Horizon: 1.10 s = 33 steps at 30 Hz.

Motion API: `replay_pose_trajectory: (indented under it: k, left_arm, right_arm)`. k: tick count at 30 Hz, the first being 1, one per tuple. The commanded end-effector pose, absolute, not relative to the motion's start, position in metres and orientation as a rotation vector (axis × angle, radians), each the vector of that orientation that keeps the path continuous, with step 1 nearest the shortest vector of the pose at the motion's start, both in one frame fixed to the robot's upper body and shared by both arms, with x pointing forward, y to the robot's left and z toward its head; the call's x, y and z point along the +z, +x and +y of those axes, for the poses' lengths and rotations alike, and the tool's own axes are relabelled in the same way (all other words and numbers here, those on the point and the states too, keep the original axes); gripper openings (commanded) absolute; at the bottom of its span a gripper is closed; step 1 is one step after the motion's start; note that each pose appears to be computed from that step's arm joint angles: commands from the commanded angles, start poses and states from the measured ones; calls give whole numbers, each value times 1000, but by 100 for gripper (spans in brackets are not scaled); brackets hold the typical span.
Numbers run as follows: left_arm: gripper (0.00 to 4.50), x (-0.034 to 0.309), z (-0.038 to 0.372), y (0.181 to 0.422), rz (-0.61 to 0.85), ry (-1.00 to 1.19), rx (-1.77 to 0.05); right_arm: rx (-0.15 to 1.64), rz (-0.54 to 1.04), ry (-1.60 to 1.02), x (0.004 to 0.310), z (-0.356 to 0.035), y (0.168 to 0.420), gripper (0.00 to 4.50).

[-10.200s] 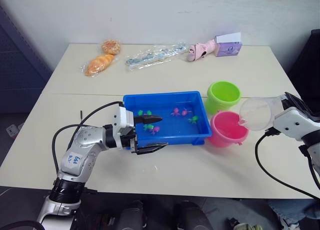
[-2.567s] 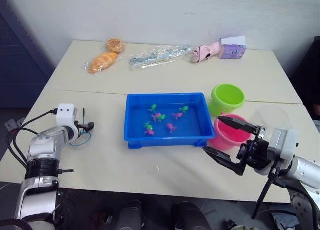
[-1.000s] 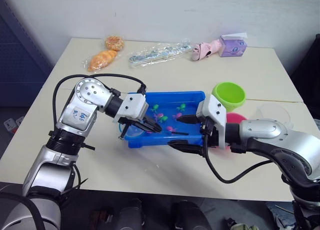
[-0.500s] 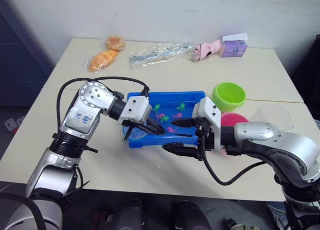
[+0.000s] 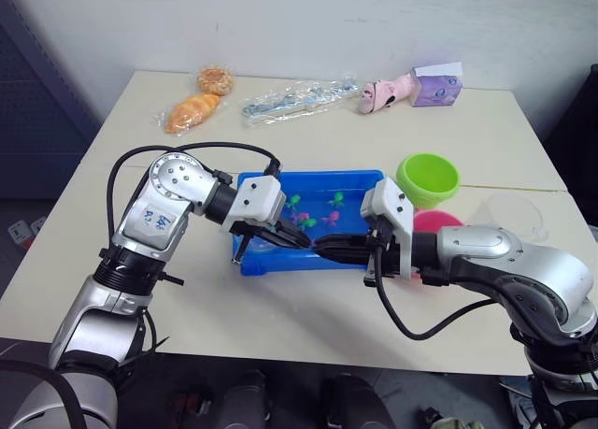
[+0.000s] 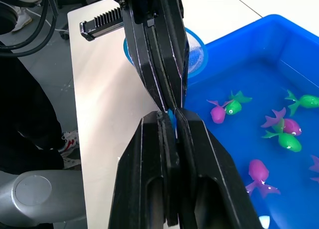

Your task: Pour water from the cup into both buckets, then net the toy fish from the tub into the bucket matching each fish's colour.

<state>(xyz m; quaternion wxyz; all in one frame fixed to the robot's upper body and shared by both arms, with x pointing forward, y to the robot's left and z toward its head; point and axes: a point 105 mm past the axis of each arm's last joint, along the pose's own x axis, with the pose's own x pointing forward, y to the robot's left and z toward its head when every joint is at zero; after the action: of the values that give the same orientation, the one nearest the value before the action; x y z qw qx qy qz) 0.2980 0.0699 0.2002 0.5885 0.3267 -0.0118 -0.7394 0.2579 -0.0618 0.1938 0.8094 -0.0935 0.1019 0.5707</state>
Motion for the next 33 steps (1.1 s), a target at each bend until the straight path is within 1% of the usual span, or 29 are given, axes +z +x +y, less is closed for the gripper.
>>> replay_pose_trajectory:
  k: [1,3,4,5,8,9,10,12,13,16,18,20,23,26,29,33]
  left_arm:
    - [0,212,65,290,-107,713,-1744]
    - [68,216,65,291,-131,652,-1726]
    - [95,220,69,292,-146,622,-1708]
    - [130,230,76,296,-185,562,-1663]
    - [256,251,94,305,-266,450,-1565]
    - [293,260,108,312,-272,396,-1502]
    - [344,266,119,317,-278,357,-1458]
    - [422,272,149,329,-301,319,-1329]
    - [441,272,160,333,-310,313,-1281]
    - [441,251,189,335,-237,336,-1218]
    - [441,234,198,332,-180,338,-1214]
    - [441,222,199,327,-152,327,-1233]
    - [441,207,193,318,-120,287,-1259]
    - [441,191,190,312,-96,259,-1264]
    - [441,183,185,309,-92,241,-1259]
    - [441,180,182,308,-94,231,-1253]
  right_arm:
    - [1236,145,-214,206,-61,255,8]
    - [1236,129,-227,208,-63,256,0]
    - [1239,118,-237,211,-64,255,0]
    - [1240,95,-260,216,-67,255,0]
    - [1235,59,-311,225,-75,256,0]
    - [1226,46,-345,228,-81,257,0]
    - [1220,36,-370,230,-85,258,0]
    - [1178,26,-460,233,-102,263,0]
    - [1164,24,-502,233,-108,265,0]
    - [1071,4,-705,231,-134,282,0]
    - [1038,-8,-847,226,-149,292,0]
    - [989,-37,-953,225,-159,302,0]
    - [972,-64,-1107,219,-168,314,0]
    - [967,-61,-1171,212,-170,326,0]
    - [960,-36,-1202,207,-172,335,0]
    - [920,51,-1247,202,-182,342,0]
